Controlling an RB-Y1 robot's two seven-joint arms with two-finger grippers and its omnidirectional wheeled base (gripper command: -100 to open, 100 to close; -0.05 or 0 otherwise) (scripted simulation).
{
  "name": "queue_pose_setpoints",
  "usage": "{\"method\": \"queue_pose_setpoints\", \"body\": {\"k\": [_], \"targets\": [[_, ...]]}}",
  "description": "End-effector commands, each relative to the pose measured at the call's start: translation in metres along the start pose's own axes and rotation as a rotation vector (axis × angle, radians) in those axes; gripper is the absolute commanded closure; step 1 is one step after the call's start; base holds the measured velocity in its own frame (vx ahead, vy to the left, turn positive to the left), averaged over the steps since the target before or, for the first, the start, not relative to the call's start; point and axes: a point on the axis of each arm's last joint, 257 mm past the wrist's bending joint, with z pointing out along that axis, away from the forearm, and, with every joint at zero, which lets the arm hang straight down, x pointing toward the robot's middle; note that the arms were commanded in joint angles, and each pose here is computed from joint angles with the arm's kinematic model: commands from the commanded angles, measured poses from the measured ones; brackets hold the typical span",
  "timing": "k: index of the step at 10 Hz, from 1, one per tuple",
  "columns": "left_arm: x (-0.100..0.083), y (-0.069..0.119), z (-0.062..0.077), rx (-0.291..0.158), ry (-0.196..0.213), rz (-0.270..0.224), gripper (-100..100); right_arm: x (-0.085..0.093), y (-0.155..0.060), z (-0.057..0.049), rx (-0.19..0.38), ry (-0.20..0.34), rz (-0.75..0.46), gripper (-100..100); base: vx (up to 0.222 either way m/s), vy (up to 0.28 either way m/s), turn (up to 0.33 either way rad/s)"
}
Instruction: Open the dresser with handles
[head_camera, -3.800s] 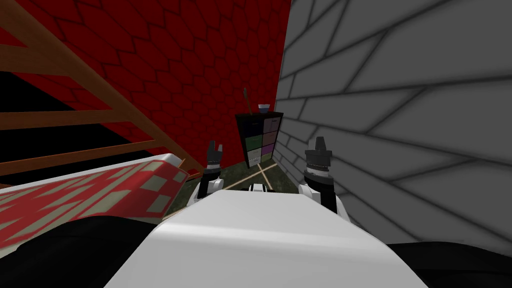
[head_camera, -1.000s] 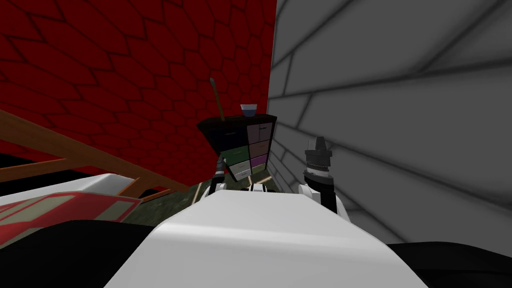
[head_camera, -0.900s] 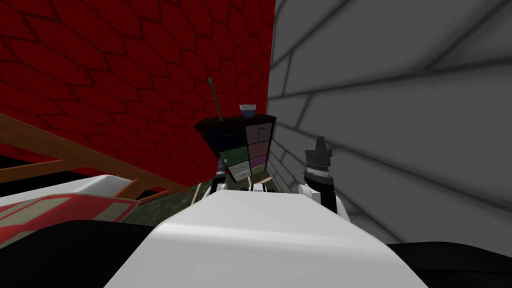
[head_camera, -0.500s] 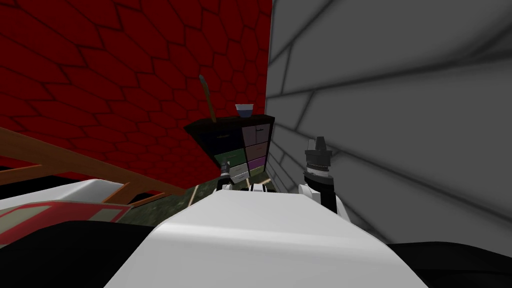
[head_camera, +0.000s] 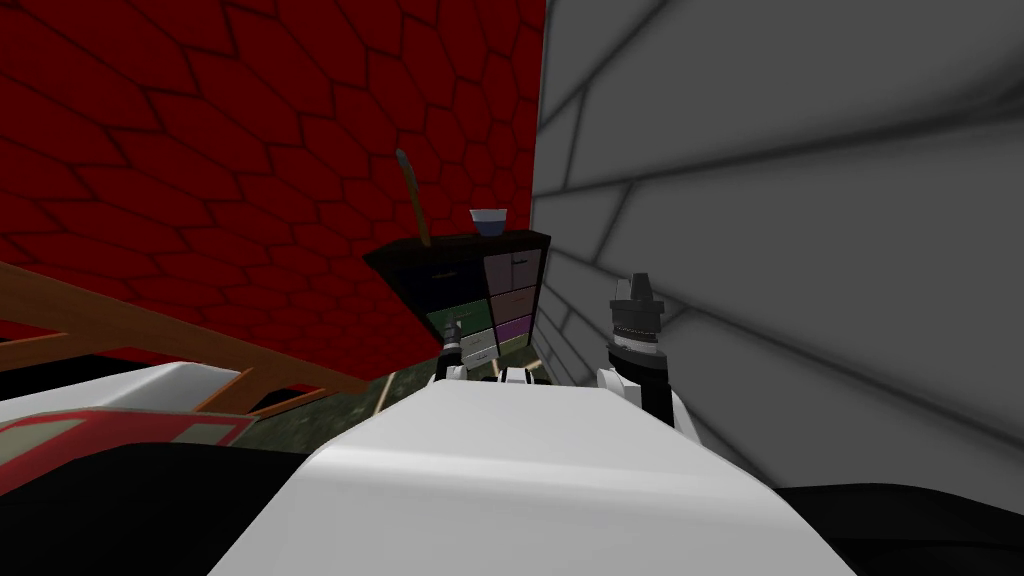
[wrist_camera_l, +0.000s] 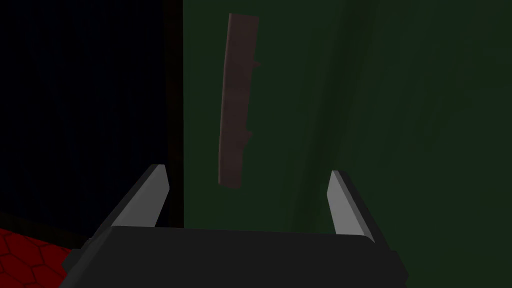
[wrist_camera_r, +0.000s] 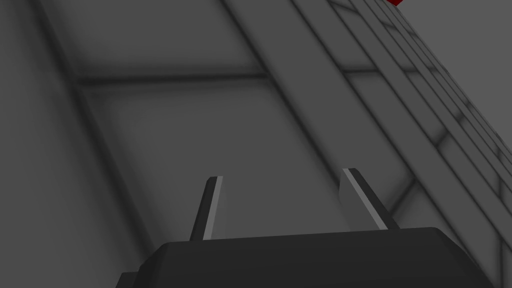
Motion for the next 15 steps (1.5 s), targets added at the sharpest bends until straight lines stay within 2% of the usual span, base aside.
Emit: {"method": "queue_pose_setpoints", "body": {"k": [1,2,10,11,15], "targets": [[0.0,0.005,-0.003,-0.003,-0.001,0.0,100,0.0,0.0,0.0,0.0,0.0,0.0,0,-0.016,0.002,0.015],[0.014,-0.003,-0.009,0.014,0.029,-0.002,100,0.0,0.0,0.0,0.0,0.0,0.0,0,-0.017,-0.011,0.19],[0.067,-0.008,-0.05,-0.015,0.131,-0.025,100,0.0,0.0,0.0,0.0,0.0,0.0,0,-0.017,-0.012,0.141],[0.064,-0.01,-0.045,-0.002,0.125,-0.023,100,0.0,0.0,0.0,0.0,0.0,0.0,0,-0.012,-0.01,0.024],[0.067,-0.009,-0.052,-0.013,0.133,-0.025,100,0.0,0.0,0.0,0.0,0.0,0.0,0,-0.144,-0.039,0.005]]}}
